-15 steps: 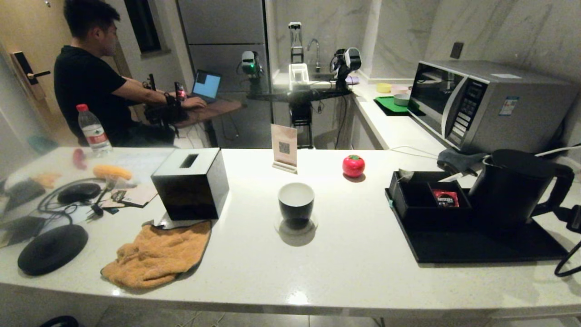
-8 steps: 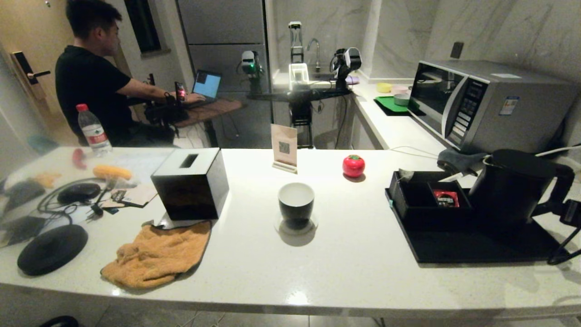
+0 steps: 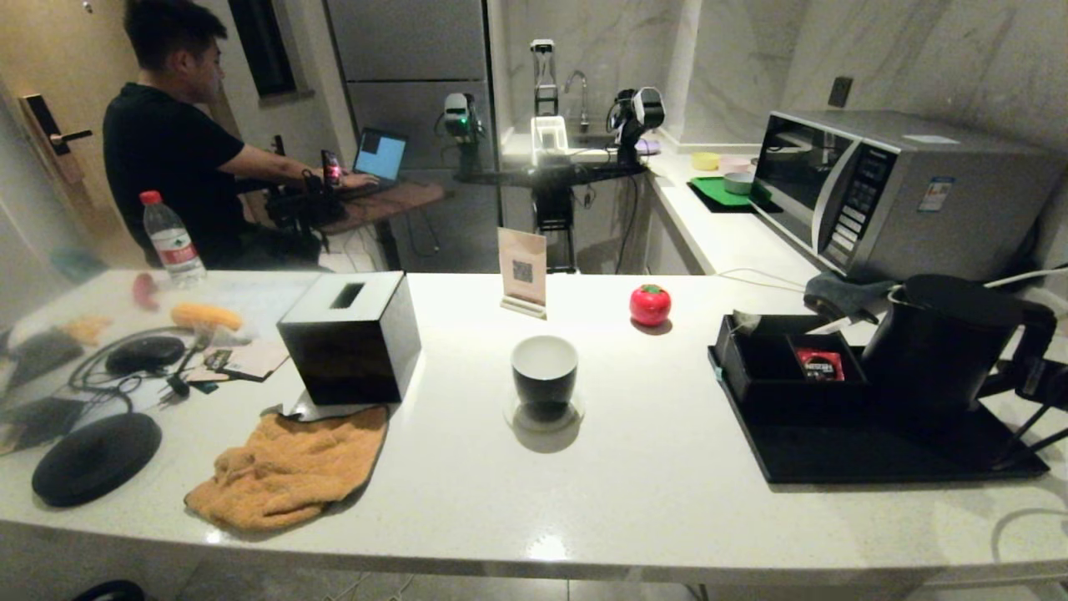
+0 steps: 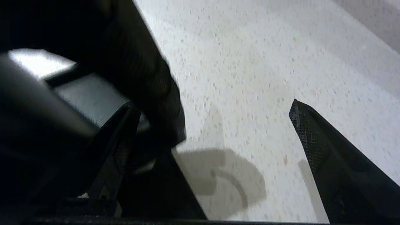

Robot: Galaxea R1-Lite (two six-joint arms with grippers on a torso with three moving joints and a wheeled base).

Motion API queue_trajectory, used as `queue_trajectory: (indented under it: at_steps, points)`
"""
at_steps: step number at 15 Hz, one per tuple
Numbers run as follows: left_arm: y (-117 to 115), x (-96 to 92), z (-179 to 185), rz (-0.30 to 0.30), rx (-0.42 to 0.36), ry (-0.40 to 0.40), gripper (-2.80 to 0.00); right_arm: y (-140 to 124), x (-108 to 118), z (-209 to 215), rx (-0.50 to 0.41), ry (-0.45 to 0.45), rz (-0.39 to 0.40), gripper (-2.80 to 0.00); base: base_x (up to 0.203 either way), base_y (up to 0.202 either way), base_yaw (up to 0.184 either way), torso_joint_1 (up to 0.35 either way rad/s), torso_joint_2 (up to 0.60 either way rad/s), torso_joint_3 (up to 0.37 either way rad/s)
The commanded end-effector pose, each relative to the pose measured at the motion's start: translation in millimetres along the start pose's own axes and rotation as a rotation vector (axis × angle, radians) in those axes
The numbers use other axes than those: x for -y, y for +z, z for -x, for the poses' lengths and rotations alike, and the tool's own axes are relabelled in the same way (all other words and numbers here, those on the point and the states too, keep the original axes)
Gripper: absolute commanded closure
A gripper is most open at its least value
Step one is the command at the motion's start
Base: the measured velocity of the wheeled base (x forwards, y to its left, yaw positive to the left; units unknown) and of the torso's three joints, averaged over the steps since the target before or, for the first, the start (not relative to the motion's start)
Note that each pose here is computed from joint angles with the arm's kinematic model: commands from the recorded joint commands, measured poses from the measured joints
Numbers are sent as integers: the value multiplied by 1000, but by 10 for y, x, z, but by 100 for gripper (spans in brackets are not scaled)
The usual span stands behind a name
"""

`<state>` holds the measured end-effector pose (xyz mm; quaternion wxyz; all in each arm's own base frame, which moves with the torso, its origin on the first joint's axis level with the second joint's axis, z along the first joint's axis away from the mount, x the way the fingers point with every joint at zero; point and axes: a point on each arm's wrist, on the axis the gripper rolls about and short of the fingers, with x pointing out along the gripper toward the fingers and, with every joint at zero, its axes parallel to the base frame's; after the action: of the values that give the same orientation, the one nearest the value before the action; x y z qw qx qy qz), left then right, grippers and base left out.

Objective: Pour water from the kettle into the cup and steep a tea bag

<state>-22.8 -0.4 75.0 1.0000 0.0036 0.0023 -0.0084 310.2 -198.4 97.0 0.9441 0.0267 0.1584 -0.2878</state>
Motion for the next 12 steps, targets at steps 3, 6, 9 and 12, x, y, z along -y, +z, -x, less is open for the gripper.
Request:
queue_trajectory:
  at_steps: [3,6,9,12]
  points:
    - [0,0,0,0,0,0,0,-21,-30,-156,36,8,-3,-280,0,0,0,0,0,0]
    - [0,0,0,0,0,0,0,56,-50,-216,66,12,-3,-280,0,0,0,0,0,0]
    - [0,0,0,0,0,0,0,138,-63,-244,97,17,-3,-280,0,0,0,0,0,0]
    - [0,0,0,0,0,0,0,216,-68,-254,122,17,-4,-280,0,0,0,0,0,0]
